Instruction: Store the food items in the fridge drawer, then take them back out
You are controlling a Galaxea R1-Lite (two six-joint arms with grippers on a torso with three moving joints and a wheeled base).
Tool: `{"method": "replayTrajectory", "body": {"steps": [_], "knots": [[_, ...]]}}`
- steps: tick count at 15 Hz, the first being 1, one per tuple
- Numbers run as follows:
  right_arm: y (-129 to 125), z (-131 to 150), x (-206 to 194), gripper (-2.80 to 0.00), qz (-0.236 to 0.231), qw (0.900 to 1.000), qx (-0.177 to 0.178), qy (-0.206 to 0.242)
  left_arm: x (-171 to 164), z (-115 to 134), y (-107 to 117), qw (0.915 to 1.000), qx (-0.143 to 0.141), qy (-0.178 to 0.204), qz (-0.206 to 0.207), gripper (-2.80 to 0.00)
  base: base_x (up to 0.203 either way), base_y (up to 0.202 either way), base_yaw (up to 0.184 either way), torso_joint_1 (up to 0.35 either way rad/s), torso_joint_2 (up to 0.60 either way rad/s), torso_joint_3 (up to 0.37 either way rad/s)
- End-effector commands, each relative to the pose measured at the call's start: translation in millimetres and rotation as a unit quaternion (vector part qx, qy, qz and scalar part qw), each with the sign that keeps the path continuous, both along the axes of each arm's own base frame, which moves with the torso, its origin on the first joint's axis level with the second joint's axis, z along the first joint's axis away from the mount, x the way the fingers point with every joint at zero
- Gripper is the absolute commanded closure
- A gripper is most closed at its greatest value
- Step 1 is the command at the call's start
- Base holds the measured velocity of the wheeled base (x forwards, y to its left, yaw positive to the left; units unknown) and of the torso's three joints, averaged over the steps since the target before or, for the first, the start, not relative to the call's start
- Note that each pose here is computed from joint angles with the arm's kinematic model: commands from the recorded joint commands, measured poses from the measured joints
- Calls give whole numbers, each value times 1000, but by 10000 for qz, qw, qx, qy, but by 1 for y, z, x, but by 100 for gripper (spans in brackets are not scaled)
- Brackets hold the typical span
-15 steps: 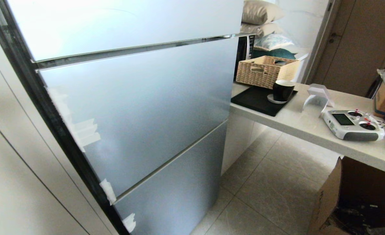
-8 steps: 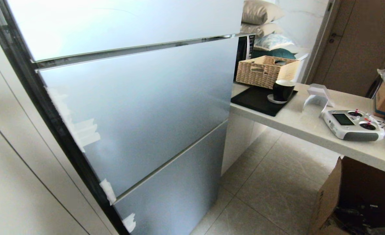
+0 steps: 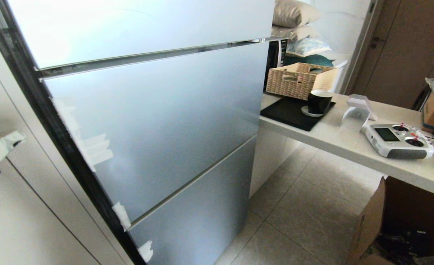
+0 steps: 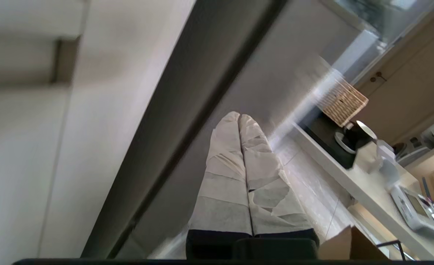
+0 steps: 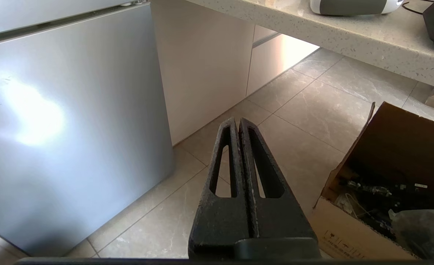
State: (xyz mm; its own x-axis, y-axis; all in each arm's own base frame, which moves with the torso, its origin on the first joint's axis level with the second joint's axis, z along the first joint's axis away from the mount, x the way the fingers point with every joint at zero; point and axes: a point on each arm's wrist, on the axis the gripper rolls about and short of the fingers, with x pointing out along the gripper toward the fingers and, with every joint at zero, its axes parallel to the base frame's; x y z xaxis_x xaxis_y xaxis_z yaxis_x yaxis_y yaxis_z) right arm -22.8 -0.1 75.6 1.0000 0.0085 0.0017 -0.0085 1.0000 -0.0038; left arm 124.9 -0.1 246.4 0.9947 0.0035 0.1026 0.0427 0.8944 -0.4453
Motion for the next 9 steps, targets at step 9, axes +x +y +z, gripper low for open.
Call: {"method": "replayTrajectory", "body": {"steps": [9], "knots": [[0, 0, 0, 0, 3, 10000, -4, 1, 72, 4, 0, 9987, 15, 232, 463, 0, 0, 0, 0, 0, 0, 0]]}}
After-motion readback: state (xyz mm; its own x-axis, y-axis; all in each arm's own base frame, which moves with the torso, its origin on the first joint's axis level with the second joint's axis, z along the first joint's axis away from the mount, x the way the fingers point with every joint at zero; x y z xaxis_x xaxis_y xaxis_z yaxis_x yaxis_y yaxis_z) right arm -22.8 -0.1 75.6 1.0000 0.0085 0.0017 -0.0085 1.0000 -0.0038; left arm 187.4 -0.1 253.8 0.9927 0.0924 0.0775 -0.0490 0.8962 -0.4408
